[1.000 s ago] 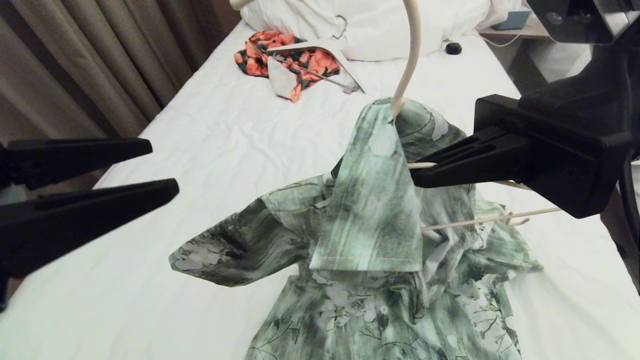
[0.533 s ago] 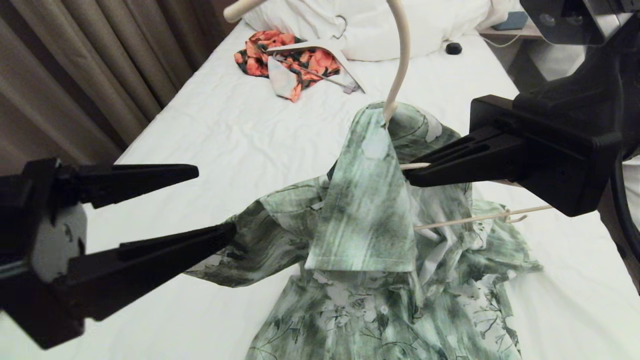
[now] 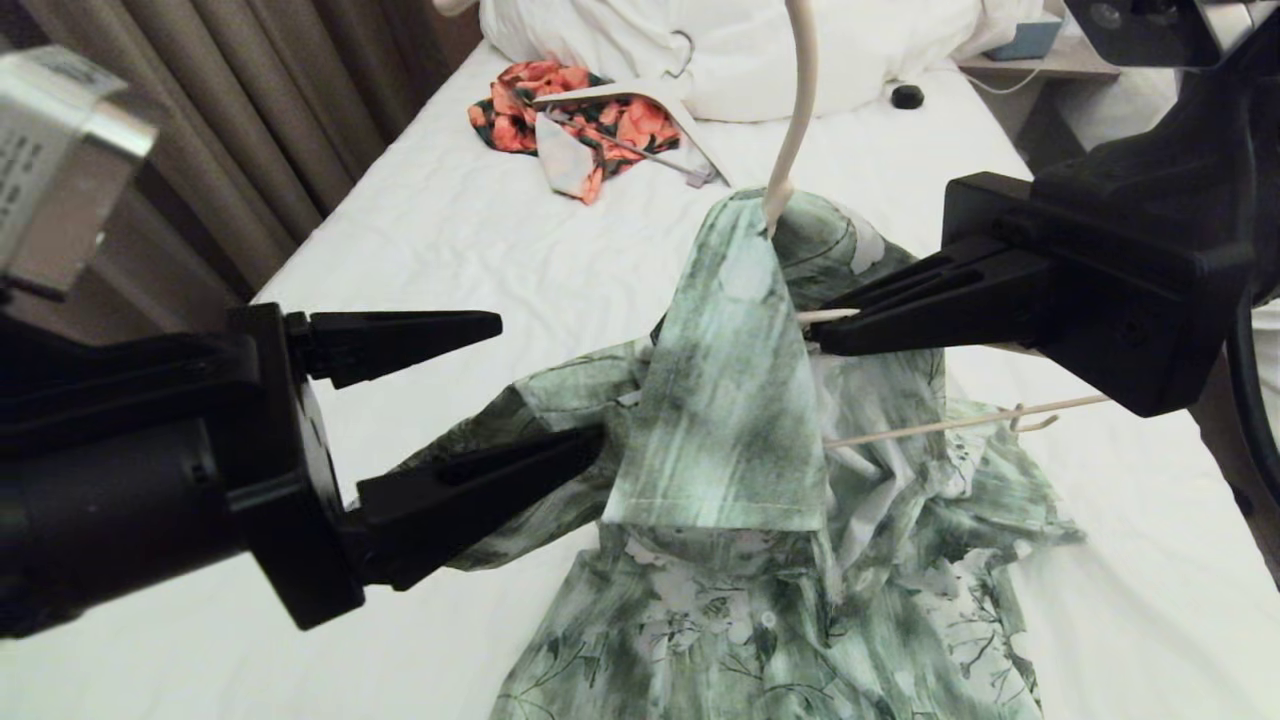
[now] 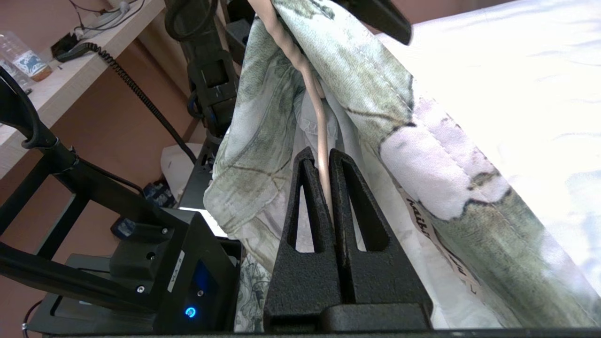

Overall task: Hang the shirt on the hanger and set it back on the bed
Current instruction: Hook the other side of the shirt onto the hanger

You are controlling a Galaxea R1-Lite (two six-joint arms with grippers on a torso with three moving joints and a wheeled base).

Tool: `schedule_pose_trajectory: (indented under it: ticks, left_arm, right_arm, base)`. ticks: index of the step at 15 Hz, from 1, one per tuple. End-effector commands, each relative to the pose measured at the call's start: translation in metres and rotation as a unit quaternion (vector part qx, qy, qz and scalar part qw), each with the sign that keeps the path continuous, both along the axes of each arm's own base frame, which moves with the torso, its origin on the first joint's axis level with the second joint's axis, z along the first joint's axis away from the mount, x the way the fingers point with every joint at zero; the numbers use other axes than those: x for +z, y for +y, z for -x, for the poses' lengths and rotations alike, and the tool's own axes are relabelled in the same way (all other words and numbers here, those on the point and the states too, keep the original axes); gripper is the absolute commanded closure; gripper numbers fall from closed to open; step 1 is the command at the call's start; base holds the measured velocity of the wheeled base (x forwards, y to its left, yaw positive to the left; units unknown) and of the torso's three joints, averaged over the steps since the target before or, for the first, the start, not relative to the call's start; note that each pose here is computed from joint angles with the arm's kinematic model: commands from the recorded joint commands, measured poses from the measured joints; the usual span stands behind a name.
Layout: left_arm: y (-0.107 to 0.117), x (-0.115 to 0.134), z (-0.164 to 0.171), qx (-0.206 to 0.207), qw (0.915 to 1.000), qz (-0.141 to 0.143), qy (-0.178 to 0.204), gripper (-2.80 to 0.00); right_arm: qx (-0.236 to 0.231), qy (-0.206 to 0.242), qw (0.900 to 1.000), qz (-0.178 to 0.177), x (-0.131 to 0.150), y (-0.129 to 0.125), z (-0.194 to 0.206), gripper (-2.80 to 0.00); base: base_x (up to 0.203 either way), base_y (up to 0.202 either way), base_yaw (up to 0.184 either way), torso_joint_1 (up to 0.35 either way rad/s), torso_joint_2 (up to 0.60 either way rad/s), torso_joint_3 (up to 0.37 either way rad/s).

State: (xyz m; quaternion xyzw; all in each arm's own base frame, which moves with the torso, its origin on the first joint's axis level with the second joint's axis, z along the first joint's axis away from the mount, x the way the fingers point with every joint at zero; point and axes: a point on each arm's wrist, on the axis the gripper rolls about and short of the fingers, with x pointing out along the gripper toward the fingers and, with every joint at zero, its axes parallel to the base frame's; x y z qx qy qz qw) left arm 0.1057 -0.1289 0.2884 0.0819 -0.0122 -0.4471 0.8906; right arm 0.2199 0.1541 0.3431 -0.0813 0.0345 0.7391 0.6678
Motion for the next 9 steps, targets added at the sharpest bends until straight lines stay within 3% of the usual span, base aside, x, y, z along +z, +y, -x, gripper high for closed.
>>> schedule_pose_trajectory:
  ticks: [1, 9]
  left_arm:
    - [-0.009, -0.002, -0.006, -0.006, 1.0, -0.003, 0.001, -2.8]
    - [-0.031, -0.012, -0.017, -0.023, 0.9996, -0.013, 0.01, -2.8]
  right_arm:
    - [0.004, 0.002, 1.0, 0.001, -0.001, 0.001, -0.001, 0.0]
    - [0.004, 0.002, 1.0, 0.001, -0.001, 0.001, -0.001, 0.0]
  base:
    - [0.0, 0.0, 0.0, 0.0, 0.0, 0.0]
    - [0.0, 0.0, 0.0, 0.0, 0.0, 0.0]
